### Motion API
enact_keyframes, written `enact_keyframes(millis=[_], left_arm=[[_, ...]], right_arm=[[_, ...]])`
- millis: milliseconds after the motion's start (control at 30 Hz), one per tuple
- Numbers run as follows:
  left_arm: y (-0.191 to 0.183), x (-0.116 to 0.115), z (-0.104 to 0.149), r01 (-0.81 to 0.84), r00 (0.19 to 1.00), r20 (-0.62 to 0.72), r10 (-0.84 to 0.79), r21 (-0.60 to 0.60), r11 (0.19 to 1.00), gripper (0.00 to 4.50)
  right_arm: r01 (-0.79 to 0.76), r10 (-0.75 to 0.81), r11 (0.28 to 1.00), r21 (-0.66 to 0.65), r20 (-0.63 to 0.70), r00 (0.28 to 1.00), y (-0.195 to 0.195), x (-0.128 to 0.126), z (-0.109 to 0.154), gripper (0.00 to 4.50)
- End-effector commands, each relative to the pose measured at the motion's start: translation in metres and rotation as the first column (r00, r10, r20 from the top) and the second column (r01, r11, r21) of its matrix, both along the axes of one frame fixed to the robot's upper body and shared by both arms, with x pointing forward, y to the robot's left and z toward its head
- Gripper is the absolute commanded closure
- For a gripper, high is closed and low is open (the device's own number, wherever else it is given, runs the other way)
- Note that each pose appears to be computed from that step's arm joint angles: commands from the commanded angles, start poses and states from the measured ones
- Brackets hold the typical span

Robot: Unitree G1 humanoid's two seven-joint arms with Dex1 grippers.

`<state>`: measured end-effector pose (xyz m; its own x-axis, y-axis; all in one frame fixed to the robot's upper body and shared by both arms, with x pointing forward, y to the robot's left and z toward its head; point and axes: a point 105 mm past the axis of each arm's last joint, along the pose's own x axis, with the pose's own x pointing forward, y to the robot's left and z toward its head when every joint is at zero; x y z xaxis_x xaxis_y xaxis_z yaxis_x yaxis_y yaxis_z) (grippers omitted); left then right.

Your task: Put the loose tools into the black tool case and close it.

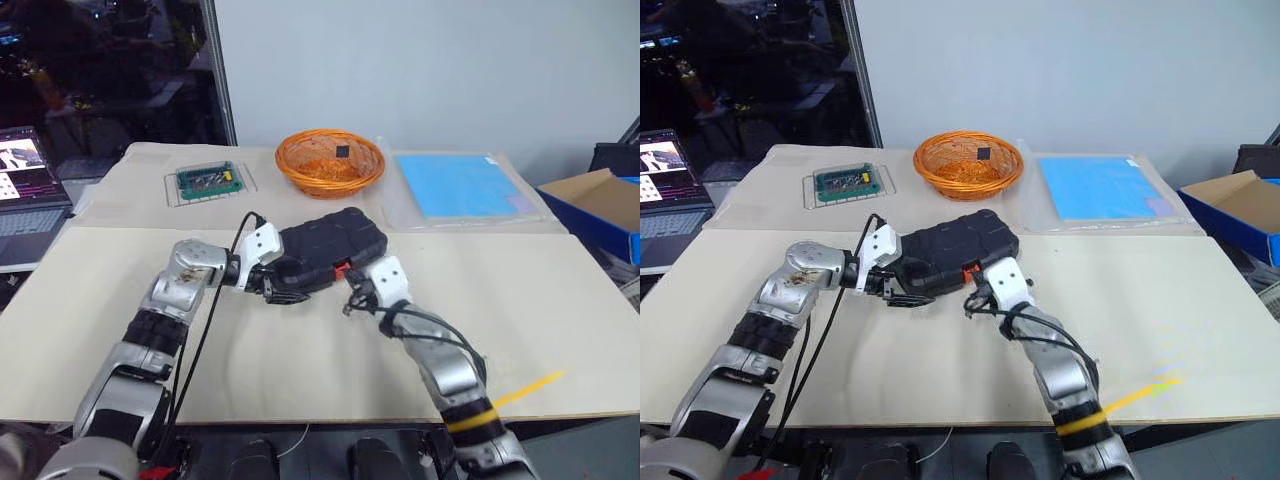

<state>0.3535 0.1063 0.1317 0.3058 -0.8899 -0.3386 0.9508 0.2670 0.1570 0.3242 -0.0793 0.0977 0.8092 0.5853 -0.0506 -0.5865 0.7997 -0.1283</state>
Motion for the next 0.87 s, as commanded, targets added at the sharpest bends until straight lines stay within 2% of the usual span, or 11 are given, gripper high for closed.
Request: enact_keyframes(millis=[33, 100, 200, 400, 433, 567, 700, 867], left_arm=[[0.007, -0.006, 0.021, -0.029, 0.999, 0.019, 0.032, -0.136, 0.990, 0.00], [0.012, -0.013, 0.029, -0.045, 0.999, -0.007, 0.045, -0.203, 0.978, 0.00], [0.018, -0.038, 0.039, -0.022, 0.998, -0.059, 0.005, -0.296, 0.955, 0.00], [0.043, -0.070, 0.031, -0.096, 0.992, -0.110, 0.068, -0.278, 0.956, 0.00], [0.047, -0.075, 0.030, -0.106, 0.990, -0.115, 0.077, -0.270, 0.957, 0.00], [0.065, -0.097, 0.020, -0.149, 0.983, -0.138, 0.120, -0.221, 0.964, 0.00], [0.078, -0.108, 0.016, -0.209, 0.973, -0.135, 0.186, -0.186, 0.960, 0.00], [0.081, -0.115, 0.013, -0.232, 0.967, -0.148, 0.207, -0.182, 0.955, 0.00]], right_arm=[[-0.055, 0.039, 0.995, 0.087, 0.174, 0.984, -0.020, -0.023, 0.073, 3.90], [-0.070, 0.060, 0.996, 0.048, 0.180, 0.982, -0.030, -0.036, 0.083, 3.30], [-0.119, 0.125, 0.992, -0.053, 0.134, 0.983, -0.048, -0.060, 0.088, 2.34], [-0.155, 0.157, 0.970, -0.188, -0.004, 0.988, -0.092, -0.093, 0.081, 0.29], [-0.151, 0.151, 0.968, -0.199, -0.016, 0.988, -0.099, -0.097, 0.082, 0.07], [-0.129, 0.119, 0.964, -0.232, -0.058, 0.991, -0.126, -0.117, 0.083, 0.07], [-0.141, 0.122, 0.954, -0.264, -0.089, 0.989, -0.136, -0.135, 0.083, 0.07], [-0.117, 0.097, 0.952, -0.284, -0.082, 0.992, -0.146, -0.138, 0.083, 0.07]])
